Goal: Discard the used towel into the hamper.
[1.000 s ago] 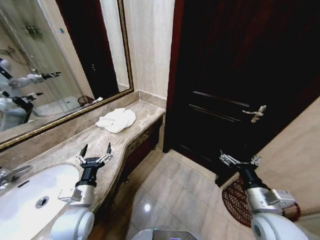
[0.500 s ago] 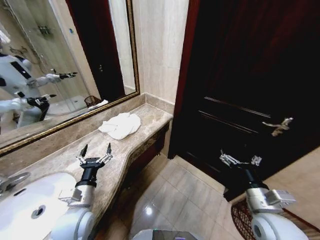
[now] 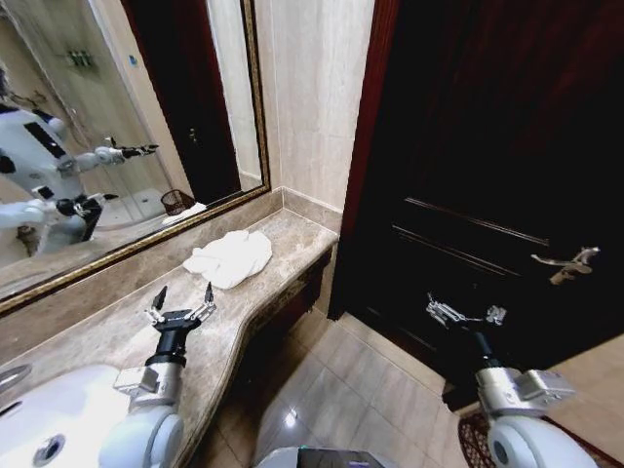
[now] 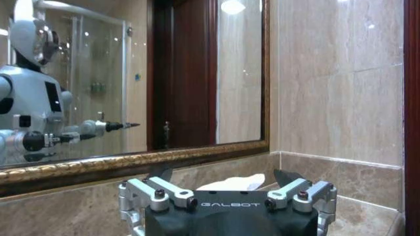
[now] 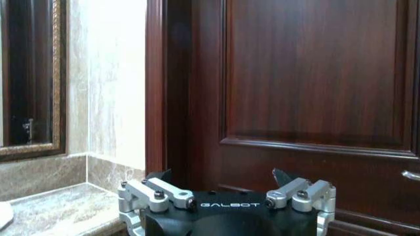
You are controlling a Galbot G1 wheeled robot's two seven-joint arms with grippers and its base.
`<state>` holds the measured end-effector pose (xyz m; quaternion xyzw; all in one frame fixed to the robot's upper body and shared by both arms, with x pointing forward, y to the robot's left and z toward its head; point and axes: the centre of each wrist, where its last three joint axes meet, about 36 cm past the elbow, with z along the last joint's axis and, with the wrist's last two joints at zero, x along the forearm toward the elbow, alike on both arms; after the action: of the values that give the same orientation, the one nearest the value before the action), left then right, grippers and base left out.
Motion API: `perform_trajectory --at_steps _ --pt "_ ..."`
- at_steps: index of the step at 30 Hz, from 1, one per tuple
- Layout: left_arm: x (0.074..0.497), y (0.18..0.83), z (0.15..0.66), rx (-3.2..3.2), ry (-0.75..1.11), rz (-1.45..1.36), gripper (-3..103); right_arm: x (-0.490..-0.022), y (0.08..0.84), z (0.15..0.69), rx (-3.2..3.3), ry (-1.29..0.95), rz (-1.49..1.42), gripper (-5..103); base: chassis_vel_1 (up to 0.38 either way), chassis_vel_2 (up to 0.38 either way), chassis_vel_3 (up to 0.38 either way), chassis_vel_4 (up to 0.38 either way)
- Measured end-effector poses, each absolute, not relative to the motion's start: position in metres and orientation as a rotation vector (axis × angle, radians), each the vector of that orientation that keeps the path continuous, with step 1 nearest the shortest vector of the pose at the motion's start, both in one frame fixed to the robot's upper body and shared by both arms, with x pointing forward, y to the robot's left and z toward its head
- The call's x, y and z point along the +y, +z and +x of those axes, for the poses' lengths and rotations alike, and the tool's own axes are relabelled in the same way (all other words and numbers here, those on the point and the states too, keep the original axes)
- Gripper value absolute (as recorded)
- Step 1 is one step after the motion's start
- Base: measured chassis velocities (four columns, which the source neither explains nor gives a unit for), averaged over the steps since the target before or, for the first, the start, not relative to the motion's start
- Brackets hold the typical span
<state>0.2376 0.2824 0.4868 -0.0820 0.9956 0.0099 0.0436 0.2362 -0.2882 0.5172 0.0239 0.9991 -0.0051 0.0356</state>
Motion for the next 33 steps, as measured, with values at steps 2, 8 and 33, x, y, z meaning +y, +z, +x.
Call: perform_trajectory --at_steps 2,8,33 --pt "0.284 0.49 0.24 3.059 0.022 -0.254 100 -0.289 0.518 0.237 3.07 -0.002 0.068 100 0.0 0.0 0.0 0.0" --pt "0.294 0.509 0.261 3.139 -0.034 -0.306 100 -0.29 0.522 0.242 3.06 0.042 0.048 100 0.0 0.0 0.0 0.0" --pt "0.401 0.553 0.433 3.398 0.126 0.195 100 -0.294 0.516 0.236 3.048 0.166 0.118 100 0.0 0.0 0.0 0.0"
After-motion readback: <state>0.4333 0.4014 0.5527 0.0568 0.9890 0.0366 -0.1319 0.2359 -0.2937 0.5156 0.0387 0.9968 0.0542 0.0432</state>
